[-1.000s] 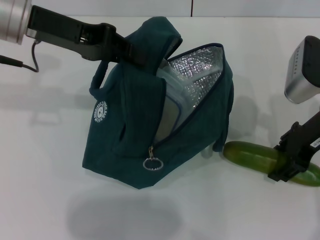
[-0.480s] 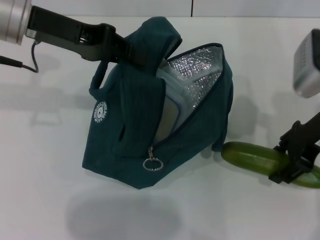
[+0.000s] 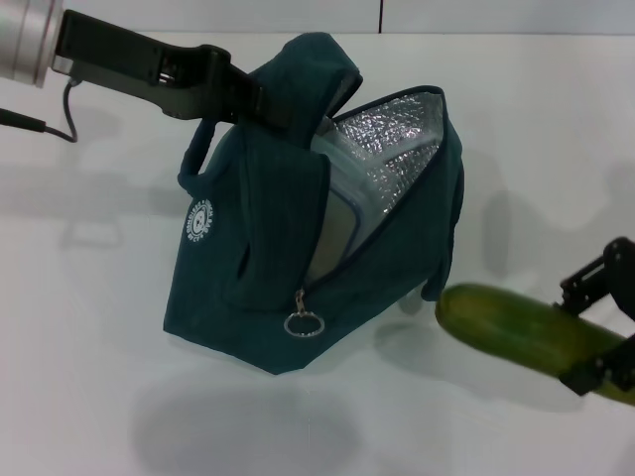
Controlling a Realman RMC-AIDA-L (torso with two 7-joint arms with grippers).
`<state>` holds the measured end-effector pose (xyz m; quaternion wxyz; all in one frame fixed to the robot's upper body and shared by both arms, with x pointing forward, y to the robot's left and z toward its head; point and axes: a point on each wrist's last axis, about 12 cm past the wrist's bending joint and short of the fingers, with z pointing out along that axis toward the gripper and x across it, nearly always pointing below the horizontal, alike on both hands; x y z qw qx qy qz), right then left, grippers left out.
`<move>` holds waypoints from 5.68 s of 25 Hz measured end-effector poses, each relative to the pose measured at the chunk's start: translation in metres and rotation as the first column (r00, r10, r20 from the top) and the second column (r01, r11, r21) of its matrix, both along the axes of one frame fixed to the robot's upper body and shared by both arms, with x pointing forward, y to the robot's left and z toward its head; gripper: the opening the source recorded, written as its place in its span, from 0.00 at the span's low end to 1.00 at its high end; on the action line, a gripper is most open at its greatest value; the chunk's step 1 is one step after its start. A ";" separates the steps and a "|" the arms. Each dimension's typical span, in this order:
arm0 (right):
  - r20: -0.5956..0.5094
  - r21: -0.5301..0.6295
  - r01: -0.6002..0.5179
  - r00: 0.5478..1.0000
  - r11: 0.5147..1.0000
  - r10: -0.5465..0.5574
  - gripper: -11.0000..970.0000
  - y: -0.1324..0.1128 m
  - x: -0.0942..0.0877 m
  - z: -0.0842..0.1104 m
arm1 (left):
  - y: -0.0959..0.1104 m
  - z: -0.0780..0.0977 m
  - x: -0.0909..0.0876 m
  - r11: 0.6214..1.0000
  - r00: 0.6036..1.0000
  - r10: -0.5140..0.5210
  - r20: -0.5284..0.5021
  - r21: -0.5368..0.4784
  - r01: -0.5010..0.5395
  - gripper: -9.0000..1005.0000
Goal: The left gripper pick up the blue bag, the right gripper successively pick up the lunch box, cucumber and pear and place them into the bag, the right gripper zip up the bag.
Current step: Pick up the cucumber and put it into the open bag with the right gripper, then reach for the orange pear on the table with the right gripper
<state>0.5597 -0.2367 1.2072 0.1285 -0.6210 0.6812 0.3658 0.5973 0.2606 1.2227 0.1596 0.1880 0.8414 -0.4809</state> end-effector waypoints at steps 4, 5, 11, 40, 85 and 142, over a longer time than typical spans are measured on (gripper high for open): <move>0.004 0.165 0.018 1.000 0.986 -0.019 0.68 -0.010 0.003 0.006 | 0.000 0.000 0.000 1.000 1.000 0.000 0.000 0.000 0.000 0.05; 0.005 0.213 0.025 1.000 0.977 -0.027 0.68 -0.013 0.003 0.007 | 0.000 0.000 0.000 1.000 1.000 0.000 0.000 0.000 0.000 0.05; 0.006 0.505 0.112 0.991 0.856 -0.134 0.69 -0.021 0.012 0.005 | -0.001 0.001 0.000 1.000 1.000 -0.001 0.001 0.000 0.001 0.05; 0.140 0.786 0.139 0.909 0.602 -0.393 0.73 0.059 0.017 -0.062 | -0.001 0.001 0.001 1.000 1.000 -0.006 0.007 0.000 0.006 0.05; 0.059 0.820 0.455 0.537 0.347 -0.842 0.90 -0.028 0.027 -0.090 | 0.005 0.000 0.000 1.000 1.000 0.006 0.008 0.002 -0.006 0.05; 0.342 0.562 0.454 0.634 0.692 -0.694 0.88 0.061 0.055 -0.124 | 0.067 -0.005 -0.014 0.986 0.986 0.168 0.012 -0.003 -0.168 0.05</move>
